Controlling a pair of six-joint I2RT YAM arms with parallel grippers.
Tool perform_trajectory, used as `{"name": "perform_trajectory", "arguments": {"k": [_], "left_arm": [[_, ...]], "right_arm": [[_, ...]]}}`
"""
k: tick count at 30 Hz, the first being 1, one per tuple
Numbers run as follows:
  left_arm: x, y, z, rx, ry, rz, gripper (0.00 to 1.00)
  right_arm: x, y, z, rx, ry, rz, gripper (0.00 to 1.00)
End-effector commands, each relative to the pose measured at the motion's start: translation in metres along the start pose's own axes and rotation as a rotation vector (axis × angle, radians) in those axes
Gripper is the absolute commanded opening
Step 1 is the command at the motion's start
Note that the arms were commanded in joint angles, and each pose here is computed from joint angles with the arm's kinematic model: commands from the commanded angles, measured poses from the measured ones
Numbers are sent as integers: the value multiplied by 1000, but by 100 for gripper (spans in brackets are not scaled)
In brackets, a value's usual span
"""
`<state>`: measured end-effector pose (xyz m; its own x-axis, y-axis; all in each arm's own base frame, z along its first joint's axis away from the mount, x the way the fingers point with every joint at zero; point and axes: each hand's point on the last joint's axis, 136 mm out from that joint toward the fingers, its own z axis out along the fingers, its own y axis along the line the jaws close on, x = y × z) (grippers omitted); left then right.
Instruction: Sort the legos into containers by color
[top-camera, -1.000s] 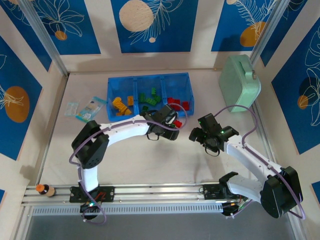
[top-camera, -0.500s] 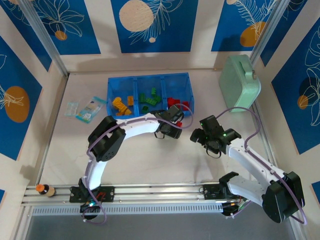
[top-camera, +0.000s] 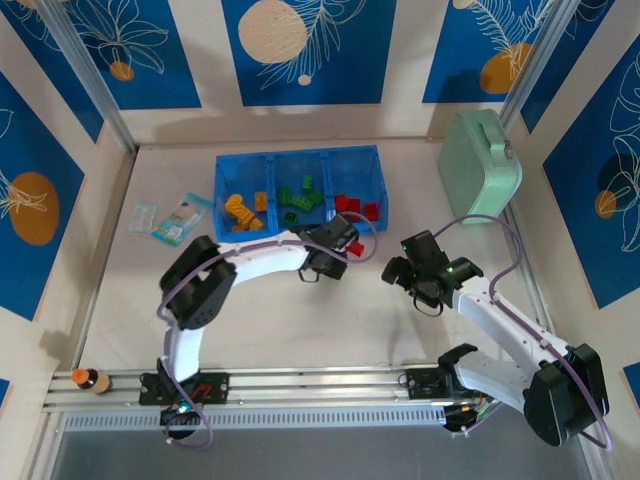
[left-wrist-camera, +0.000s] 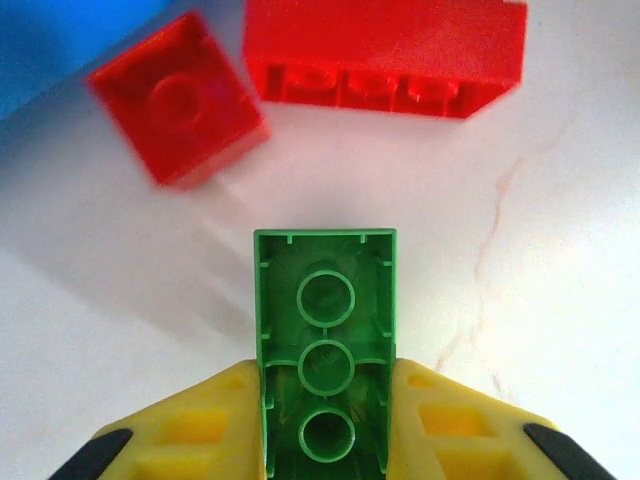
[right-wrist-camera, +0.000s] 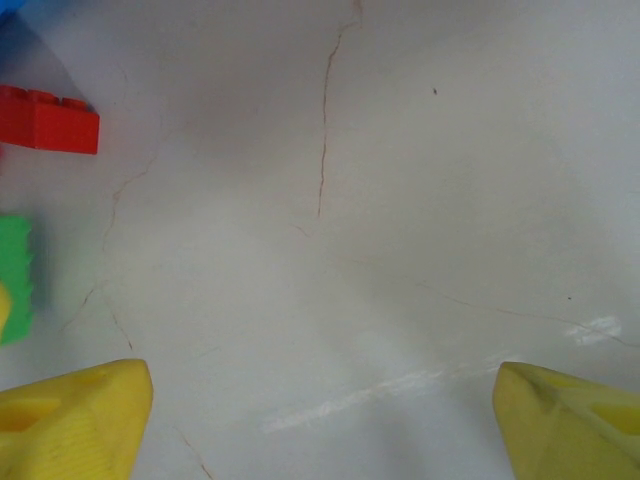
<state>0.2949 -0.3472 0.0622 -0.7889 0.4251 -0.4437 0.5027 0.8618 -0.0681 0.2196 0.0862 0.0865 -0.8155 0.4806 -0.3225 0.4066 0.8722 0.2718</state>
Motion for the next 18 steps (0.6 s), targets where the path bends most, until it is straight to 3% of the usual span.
{"name": "perform_trajectory", "arguments": {"k": [1,7,18], "left_arm": [[-41,0,-62,47,-191,-28,25],[-64,25,-111,55,-277,-64,25],[-64,107,-141,26,-347,-257,25]], "right_arm": [[1,-5,2,8,0,17,89],[0,2,1,-7,11,16,88],[7,-1,0,-14,28,0,88]]}}
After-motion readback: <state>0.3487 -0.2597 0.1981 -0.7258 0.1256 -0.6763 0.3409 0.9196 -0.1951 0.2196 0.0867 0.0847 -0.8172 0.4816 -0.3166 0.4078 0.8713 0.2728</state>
